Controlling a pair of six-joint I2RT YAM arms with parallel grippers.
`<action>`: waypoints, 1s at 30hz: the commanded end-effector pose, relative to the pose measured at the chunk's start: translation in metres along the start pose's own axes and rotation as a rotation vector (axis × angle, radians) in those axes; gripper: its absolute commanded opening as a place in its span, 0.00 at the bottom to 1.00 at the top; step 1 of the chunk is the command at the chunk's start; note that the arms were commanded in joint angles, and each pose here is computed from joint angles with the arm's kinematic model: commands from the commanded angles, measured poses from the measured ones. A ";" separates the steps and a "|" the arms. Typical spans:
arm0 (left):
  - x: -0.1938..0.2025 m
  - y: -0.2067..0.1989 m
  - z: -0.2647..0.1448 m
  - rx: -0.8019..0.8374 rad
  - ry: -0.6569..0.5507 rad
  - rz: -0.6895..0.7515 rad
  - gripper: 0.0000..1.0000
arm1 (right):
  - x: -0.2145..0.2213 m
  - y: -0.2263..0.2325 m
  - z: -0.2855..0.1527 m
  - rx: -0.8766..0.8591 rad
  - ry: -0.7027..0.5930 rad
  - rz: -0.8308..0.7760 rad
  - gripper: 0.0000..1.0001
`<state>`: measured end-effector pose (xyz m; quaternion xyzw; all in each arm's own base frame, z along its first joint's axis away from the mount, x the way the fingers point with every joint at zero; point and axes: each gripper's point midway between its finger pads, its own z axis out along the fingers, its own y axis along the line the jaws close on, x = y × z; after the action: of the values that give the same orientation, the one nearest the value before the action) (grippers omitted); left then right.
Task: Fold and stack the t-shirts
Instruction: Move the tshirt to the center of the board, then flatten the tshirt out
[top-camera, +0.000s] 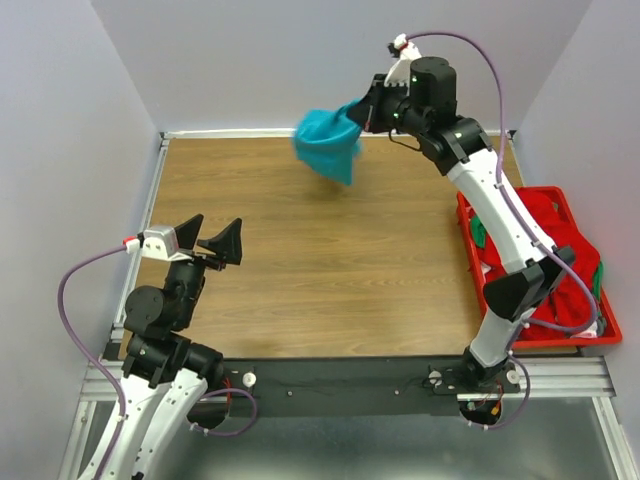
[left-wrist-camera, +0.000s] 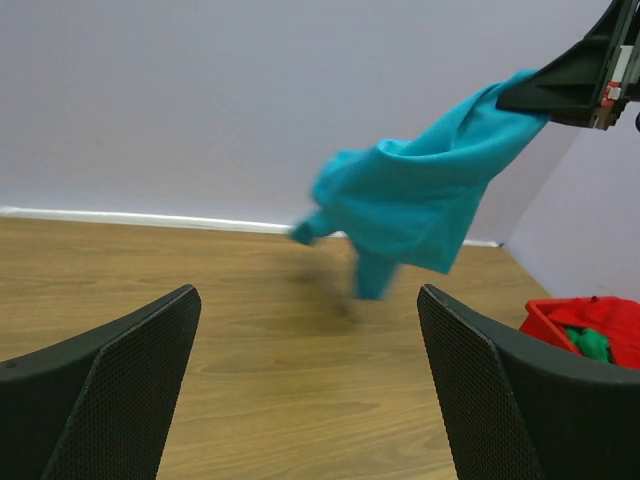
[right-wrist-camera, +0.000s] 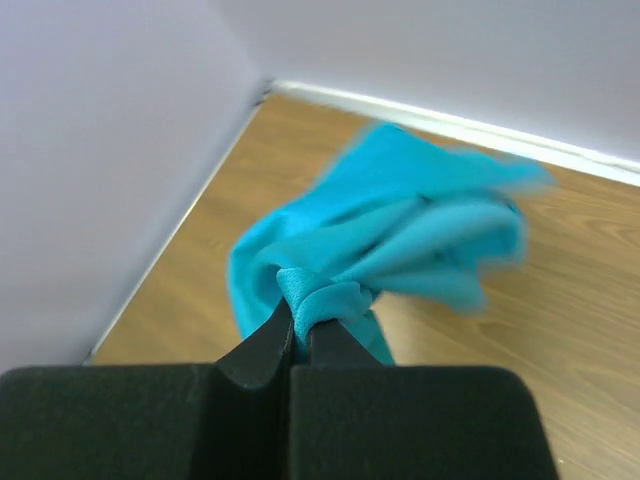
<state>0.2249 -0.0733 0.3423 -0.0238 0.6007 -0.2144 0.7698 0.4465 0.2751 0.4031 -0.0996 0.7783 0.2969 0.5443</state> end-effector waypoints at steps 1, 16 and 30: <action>-0.002 0.000 -0.002 0.011 -0.023 0.010 0.97 | 0.010 0.041 -0.017 -0.213 0.052 -0.074 0.03; 0.037 0.009 0.005 -0.067 0.127 -0.109 0.97 | 0.239 -0.054 -0.031 0.074 0.477 -0.041 0.68; 0.086 0.058 0.006 -0.397 0.291 -0.188 0.96 | 0.385 0.024 -0.049 -0.010 0.730 -0.120 0.52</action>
<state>0.2602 -0.0641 0.2381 -0.1659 0.7425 -0.1778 0.6241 0.2568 0.3226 0.0986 -0.2606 0.9043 0.2195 0.2573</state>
